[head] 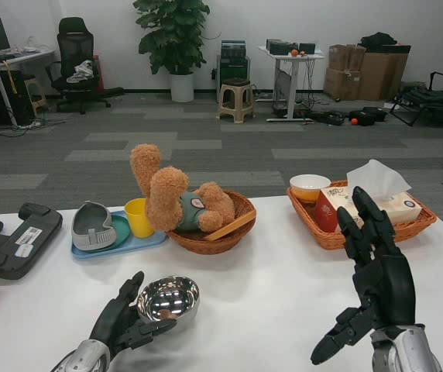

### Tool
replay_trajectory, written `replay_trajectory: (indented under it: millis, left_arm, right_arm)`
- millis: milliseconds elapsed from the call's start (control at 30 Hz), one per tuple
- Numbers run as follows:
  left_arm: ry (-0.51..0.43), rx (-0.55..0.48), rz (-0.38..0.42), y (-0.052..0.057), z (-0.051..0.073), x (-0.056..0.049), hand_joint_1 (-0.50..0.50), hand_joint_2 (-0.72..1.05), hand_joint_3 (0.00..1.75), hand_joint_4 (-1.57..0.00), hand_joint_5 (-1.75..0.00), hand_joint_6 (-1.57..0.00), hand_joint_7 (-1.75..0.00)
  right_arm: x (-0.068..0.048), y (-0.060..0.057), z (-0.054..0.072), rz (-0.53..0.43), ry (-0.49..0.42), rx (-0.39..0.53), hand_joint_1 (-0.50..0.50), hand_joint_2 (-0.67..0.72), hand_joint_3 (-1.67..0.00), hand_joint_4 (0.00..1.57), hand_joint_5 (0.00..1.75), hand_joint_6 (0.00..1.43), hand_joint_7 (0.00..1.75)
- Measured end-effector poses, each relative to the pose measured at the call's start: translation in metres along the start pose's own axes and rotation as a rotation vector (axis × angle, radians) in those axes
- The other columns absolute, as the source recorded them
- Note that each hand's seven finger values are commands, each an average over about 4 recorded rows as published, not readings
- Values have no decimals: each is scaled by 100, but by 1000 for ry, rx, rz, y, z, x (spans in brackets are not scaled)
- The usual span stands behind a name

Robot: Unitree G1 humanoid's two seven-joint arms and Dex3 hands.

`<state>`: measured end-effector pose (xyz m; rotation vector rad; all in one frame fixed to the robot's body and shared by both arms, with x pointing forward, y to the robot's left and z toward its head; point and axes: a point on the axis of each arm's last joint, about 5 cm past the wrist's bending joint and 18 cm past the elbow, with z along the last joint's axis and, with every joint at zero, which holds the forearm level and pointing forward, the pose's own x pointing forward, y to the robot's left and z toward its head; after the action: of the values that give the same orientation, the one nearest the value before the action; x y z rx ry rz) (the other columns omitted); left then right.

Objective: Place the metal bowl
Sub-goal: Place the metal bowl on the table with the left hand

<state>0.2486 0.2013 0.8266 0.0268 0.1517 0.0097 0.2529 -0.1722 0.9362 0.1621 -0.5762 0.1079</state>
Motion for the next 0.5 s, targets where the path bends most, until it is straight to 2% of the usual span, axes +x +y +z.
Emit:
replay_trajectory:
  millis: [167, 333, 500]
  left_arm:
    - [0, 4, -32, 1, 0, 0, -50, 78, 2, 0, -92, 0, 0]
    - [0, 17, -43, 3, 1, 0, -50, 105, 9, 0, -103, 0, 0]
    - [-1, 75, -45, 3, 2, 0, -50, 105, 7, 0, -103, 0, 0]
  right_arm:
    - [0, 0, 0, -1, 0, 2, -12, 72, 0, 0, 19, 0, 21]
    - [0, 0, 0, -1, 0, 2, -12, 72, 0, 0, 19, 0, 21]
    - [0, 0, 0, -1, 0, 2, -12, 72, 0, 0, 19, 0, 21]
